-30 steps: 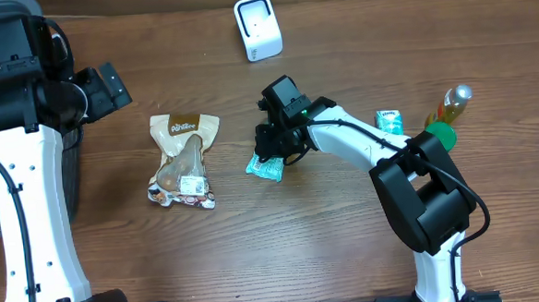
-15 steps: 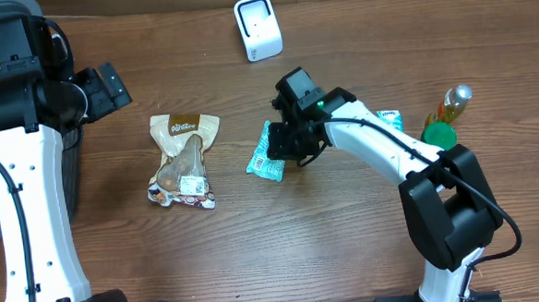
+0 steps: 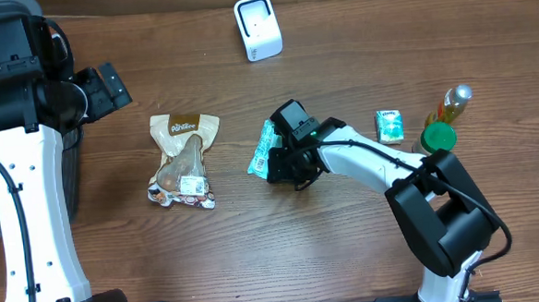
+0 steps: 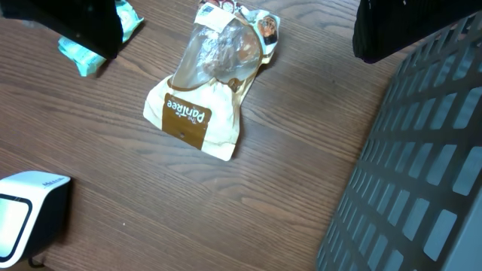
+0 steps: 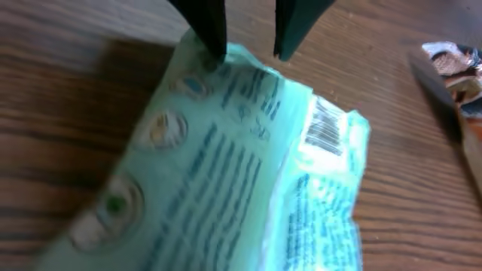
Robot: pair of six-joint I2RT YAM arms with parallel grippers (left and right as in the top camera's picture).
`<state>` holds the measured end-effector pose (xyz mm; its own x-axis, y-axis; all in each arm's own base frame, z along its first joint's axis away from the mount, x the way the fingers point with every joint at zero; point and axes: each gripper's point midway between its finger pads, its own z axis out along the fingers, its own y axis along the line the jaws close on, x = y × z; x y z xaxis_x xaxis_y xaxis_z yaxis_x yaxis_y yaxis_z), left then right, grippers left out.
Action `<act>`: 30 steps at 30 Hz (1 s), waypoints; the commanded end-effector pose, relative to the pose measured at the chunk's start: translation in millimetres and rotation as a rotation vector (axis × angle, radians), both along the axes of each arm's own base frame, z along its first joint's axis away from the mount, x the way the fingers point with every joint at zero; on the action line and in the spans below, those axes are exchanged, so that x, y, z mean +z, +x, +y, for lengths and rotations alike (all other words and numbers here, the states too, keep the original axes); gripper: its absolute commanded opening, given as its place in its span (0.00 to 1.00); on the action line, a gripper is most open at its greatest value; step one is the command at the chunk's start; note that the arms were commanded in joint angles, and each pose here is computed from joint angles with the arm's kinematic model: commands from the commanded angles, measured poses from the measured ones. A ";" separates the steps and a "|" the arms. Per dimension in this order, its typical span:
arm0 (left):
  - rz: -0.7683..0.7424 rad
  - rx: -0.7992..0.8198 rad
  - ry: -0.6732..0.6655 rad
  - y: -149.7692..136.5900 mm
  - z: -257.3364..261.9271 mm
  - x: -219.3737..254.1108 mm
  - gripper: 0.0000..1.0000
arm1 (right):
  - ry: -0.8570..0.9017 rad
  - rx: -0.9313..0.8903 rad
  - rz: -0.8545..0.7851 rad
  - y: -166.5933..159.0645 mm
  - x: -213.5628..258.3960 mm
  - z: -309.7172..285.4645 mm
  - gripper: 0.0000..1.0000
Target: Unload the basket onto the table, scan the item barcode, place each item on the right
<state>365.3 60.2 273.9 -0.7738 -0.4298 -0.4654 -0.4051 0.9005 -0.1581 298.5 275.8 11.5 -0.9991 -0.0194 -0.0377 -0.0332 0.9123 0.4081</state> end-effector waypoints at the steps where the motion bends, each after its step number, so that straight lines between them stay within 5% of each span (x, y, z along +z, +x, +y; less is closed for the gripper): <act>1: -0.005 -0.012 0.006 0.9 -0.8 2.0 1.00 | 0.080 0.046 -0.189 31.6 70.0 14.7 0.27; 6: -0.005 -0.012 0.006 0.9 -0.8 2.0 0.99 | -0.066 -0.065 -0.438 96.6 97.1 -23.7 0.77; 9: -0.005 -0.012 0.006 0.9 -0.8 2.0 1.00 | -0.150 -0.155 -0.525 124.0 95.0 -50.3 0.86; 24: -0.005 -0.012 0.006 0.9 -0.8 2.0 1.00 | -0.159 -0.138 -0.456 133.0 35.3 -41.5 0.94; 30: -0.005 -0.012 0.006 1.0 -0.8 2.1 1.00 | -0.090 -0.080 -0.345 110.6 24.9 -29.2 0.71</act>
<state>365.2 60.2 273.9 -0.7739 -0.4298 -0.4651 -0.4051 0.9005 -0.1580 419.9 239.9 41.7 -0.9065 0.0587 -0.4182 -0.0648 0.9593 0.2750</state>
